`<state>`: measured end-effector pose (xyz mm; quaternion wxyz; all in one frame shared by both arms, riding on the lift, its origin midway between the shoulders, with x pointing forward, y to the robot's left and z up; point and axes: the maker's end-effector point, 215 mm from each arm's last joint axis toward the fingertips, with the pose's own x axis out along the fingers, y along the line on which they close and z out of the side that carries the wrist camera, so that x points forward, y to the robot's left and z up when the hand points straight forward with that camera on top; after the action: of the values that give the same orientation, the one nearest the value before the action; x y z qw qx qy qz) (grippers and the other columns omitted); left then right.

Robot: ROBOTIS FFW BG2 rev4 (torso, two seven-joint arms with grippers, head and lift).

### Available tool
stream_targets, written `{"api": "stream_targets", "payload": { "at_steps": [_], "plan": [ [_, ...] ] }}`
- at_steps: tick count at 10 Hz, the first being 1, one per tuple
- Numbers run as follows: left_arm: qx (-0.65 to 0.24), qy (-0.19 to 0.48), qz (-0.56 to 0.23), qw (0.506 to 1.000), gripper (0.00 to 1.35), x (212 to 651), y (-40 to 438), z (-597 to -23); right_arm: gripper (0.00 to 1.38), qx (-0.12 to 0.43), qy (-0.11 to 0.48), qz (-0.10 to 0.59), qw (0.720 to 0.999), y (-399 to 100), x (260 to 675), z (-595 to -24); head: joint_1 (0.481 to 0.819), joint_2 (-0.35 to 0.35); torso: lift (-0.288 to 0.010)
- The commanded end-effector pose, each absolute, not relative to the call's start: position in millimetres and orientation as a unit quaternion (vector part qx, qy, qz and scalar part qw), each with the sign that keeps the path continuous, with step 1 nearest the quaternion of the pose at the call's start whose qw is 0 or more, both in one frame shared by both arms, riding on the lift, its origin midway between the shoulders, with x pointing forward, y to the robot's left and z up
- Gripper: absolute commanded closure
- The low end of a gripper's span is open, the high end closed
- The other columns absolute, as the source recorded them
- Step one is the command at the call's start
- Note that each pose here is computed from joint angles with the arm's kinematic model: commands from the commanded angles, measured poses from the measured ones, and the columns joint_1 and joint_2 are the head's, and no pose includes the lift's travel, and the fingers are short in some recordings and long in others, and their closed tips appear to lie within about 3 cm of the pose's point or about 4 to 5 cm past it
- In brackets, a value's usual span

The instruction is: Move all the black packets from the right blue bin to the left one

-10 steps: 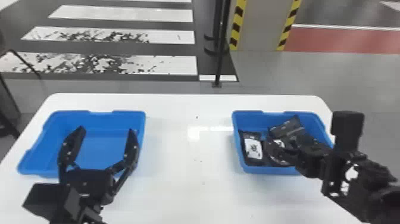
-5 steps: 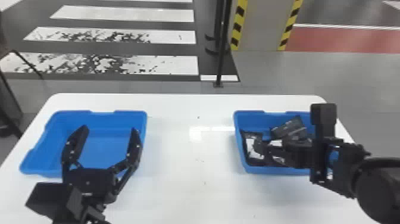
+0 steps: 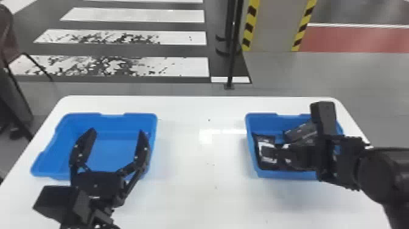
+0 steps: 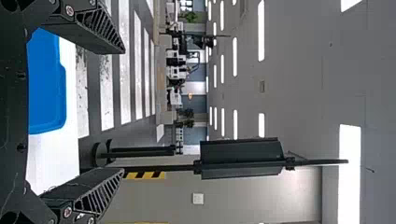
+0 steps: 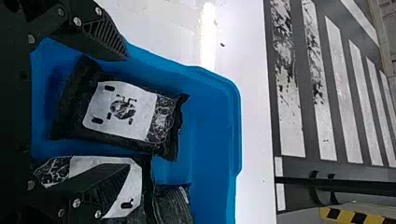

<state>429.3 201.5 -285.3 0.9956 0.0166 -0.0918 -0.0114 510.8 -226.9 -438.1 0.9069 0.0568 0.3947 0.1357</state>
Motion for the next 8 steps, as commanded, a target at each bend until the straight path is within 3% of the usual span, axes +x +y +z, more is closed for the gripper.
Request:
{"api": "stream_targets", "payload": {
  "at_steps": [1,5,8],
  "plan": [
    [0.016,-0.092,-0.011,0.996,0.13,429.1,201.4,-285.4,0.28,0.076,0.413,0.150,0.895,-216.7,513.5,-450.6,0.695,-0.030,-0.140],
    [0.015,-0.092,-0.010,0.996,0.13,429.2,202.8,-285.5,0.30,0.087,0.422,0.177,0.885,-191.9,516.9,-450.7,0.695,0.004,-0.140],
    [0.012,-0.090,-0.007,0.996,0.13,428.0,206.5,-286.9,0.30,0.053,0.439,0.154,0.884,-196.4,503.7,-448.6,0.695,0.010,-0.140]
  ]
}}
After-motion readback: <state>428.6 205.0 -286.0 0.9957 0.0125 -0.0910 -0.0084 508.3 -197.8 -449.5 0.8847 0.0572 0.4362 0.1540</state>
